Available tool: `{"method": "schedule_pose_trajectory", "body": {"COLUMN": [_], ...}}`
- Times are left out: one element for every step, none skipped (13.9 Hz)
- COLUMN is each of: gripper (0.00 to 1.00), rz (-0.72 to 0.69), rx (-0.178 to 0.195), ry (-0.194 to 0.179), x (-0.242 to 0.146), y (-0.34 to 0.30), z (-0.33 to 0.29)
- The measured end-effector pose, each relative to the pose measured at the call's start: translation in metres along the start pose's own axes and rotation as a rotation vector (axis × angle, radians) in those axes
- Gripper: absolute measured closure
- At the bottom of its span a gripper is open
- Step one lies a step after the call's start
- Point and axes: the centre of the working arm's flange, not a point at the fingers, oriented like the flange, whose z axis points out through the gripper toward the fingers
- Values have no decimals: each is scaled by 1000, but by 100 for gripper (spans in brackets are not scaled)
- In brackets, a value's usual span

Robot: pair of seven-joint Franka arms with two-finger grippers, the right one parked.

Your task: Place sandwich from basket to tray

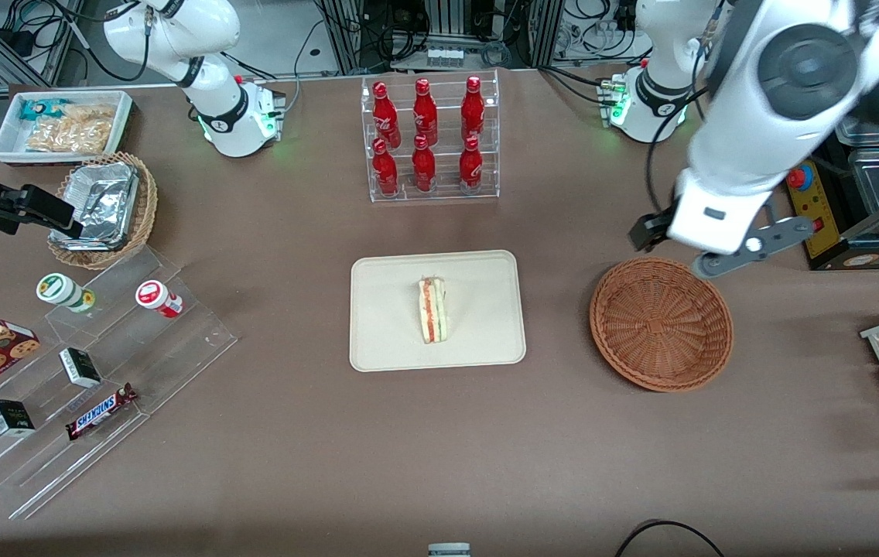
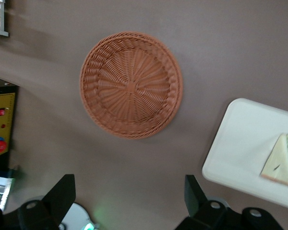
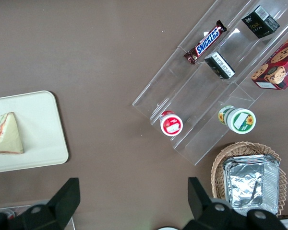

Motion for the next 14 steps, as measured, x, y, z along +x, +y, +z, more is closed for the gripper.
{"method": "schedule_pose_trajectory", "body": {"gripper": [0,0,0,0,0,0,0,0,0,0,0,0,0,0], "rz": [24,47,73,101,128,147,162,175,183,193,199,201,201,208], "rx": [-1,2,6,3,-8,-14,-25,-43,-64,-84,-95,-99,-101,-104], "ry": [-10,-15,-19,-28,-40,-47,-56,-66,-70,-70,-69,-68,-65,-56], "x": [2,2,1,-1,-2,-1,1,5,10,15,18,21,22,23], "y": [-17,-32,-45,-58,-70,-83,-99,-117,-137,-154,-165,-172,-173,-172], "z": [-4,-5,-4,-3,-2,0,1,1,1,0,-1,0,0,-1]}}
